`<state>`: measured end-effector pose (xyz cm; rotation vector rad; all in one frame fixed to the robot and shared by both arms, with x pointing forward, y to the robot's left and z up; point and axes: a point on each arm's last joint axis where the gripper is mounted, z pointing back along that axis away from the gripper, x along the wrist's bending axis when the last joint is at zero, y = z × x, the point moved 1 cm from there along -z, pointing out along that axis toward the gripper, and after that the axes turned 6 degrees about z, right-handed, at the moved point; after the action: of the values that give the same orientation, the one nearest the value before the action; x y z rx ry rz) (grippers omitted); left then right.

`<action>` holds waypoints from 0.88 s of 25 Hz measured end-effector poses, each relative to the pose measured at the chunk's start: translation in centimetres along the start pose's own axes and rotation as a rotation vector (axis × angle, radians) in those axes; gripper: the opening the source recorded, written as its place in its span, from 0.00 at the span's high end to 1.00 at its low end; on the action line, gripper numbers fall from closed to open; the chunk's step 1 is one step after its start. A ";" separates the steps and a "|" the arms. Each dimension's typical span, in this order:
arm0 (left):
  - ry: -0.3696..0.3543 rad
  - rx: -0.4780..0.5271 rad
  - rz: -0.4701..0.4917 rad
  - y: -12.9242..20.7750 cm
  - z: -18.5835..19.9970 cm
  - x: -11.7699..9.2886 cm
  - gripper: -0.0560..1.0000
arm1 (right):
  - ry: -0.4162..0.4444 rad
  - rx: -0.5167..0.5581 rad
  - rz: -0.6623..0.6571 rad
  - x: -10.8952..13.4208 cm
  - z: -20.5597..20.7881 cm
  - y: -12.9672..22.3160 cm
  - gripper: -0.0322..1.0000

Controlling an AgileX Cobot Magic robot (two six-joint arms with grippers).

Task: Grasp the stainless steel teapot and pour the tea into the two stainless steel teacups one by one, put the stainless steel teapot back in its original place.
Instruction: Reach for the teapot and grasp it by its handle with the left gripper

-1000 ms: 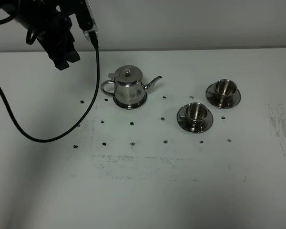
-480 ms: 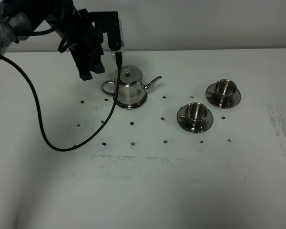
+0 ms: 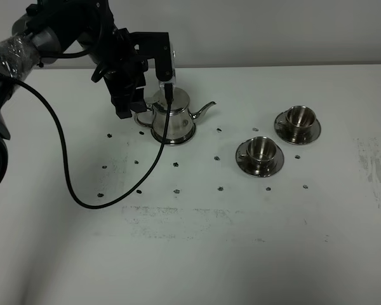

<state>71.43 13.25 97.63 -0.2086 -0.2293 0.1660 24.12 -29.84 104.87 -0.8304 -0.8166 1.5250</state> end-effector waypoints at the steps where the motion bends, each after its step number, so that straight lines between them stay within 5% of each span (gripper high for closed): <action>1: 0.002 0.002 0.000 0.0 -0.1 0.0 0.45 | 0.000 0.000 -0.001 0.0 0.0 0.0 0.57; 22: 0.000 -0.006 0.006 0.2 -3.1 0.2 0.45 | 0.000 0.000 0.000 0.0 0.0 0.0 0.57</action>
<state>72.36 12.89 94.72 -0.2148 -0.2296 0.1716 24.12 -29.84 104.87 -0.8304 -0.8166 1.5250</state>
